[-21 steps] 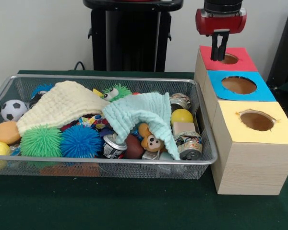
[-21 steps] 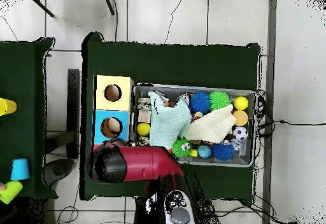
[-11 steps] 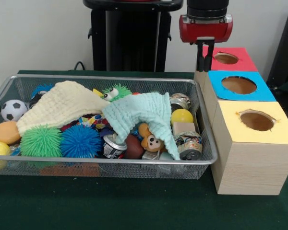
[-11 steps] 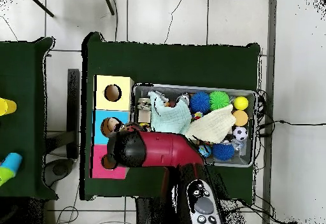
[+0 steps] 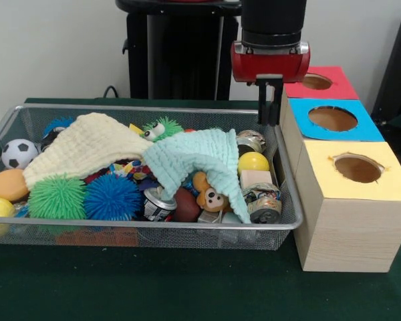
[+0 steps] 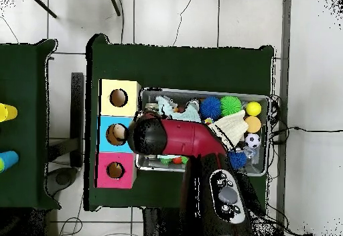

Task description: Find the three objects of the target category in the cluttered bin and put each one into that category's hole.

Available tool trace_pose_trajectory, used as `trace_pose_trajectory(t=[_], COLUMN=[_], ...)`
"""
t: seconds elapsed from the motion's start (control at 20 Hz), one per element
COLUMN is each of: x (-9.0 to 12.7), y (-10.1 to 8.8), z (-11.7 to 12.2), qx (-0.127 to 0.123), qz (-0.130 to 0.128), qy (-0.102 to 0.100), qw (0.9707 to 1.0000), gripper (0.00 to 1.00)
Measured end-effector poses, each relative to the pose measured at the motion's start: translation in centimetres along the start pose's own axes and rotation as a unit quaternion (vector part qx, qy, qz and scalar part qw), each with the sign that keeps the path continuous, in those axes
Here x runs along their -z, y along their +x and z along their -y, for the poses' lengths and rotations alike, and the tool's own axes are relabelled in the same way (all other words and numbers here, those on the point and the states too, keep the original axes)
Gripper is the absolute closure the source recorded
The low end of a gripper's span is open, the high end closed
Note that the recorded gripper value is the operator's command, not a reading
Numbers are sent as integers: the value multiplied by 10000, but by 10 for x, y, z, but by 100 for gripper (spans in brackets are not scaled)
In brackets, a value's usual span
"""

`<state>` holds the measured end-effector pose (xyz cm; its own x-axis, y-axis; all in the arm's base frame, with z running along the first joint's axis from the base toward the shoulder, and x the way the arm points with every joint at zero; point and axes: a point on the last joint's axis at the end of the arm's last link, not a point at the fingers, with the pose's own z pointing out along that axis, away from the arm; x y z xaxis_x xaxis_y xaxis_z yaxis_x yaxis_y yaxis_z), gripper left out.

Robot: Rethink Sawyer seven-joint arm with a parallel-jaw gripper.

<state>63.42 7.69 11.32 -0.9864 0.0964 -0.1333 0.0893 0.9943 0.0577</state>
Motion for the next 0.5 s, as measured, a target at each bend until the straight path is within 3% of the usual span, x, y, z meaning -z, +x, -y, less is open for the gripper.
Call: trace_pose_trajectory(t=[0.5], x=[-23], y=[-11], z=[22], qx=[-36], qz=[-23], qy=[52], qw=[10000], gripper=[100])
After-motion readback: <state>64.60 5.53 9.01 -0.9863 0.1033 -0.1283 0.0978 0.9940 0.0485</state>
